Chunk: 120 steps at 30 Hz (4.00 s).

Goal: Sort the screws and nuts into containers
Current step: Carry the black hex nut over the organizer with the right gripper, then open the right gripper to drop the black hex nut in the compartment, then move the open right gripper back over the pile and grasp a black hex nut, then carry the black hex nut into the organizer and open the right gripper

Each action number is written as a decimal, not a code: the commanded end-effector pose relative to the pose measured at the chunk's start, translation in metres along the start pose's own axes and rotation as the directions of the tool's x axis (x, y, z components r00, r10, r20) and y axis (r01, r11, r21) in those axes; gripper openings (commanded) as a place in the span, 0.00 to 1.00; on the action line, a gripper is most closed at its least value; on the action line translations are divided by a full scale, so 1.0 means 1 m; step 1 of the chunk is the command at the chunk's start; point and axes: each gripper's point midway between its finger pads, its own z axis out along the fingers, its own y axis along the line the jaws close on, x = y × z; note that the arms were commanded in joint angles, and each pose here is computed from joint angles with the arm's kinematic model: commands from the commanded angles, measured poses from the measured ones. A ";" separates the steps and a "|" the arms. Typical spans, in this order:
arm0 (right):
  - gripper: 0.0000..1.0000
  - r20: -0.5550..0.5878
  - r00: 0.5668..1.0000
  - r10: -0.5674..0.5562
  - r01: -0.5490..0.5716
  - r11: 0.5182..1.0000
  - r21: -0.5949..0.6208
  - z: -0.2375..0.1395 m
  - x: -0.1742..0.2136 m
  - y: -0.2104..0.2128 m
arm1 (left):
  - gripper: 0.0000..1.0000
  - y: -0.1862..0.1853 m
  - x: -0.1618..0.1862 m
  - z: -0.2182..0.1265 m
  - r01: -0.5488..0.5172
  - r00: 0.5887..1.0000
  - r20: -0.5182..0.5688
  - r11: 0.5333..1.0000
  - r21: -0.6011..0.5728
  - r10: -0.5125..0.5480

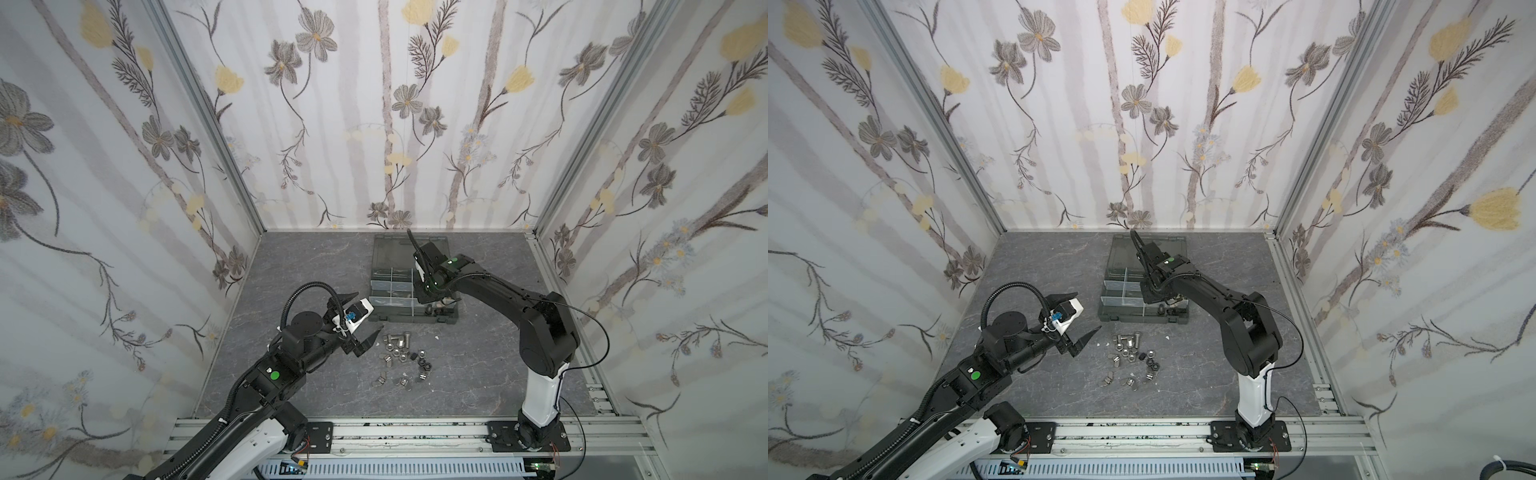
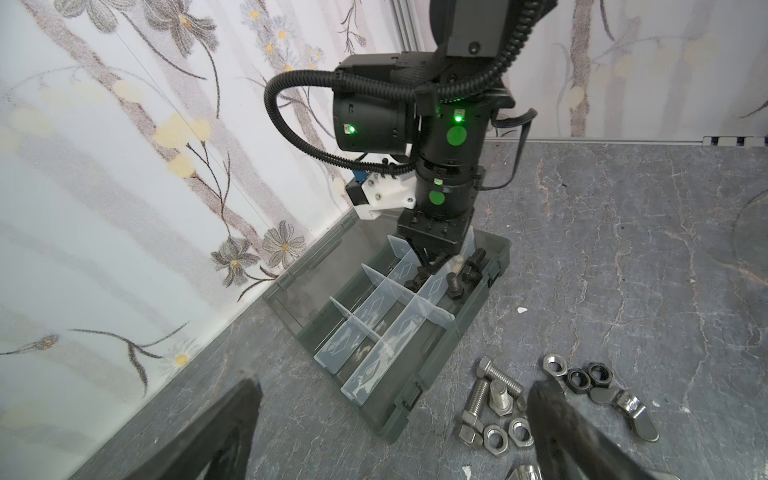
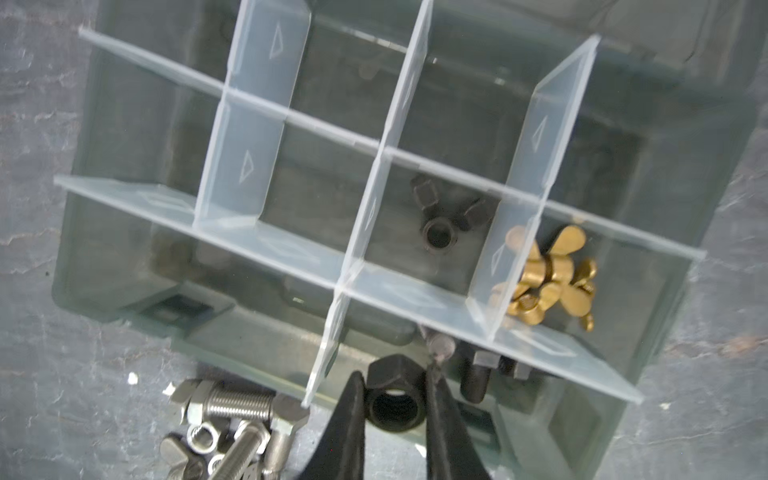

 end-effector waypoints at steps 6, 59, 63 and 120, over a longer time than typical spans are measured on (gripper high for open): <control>0.20 -0.054 0.996 -0.074 0.078 0.995 0.062 0.027 -0.017 -0.013 | 1.00 0.004 -0.005 -0.002 -0.025 1.000 0.005 1.000 -0.017 0.025; 0.42 -0.283 0.958 -0.041 0.013 0.995 -0.102 -0.005 0.212 0.050 | 1.00 0.005 -0.003 0.002 -0.059 0.998 0.002 0.998 -0.032 0.059; 0.42 -0.306 0.951 -0.051 0.025 0.996 -0.088 -0.001 0.220 0.049 | 1.00 0.004 -0.002 0.002 -0.059 0.998 0.001 0.998 -0.031 0.059; 0.20 -0.023 1.000 -0.017 0.016 0.999 -0.036 -0.022 0.007 -0.017 | 1.00 0.002 -0.006 -0.003 -0.050 0.998 0.028 0.998 -0.028 0.051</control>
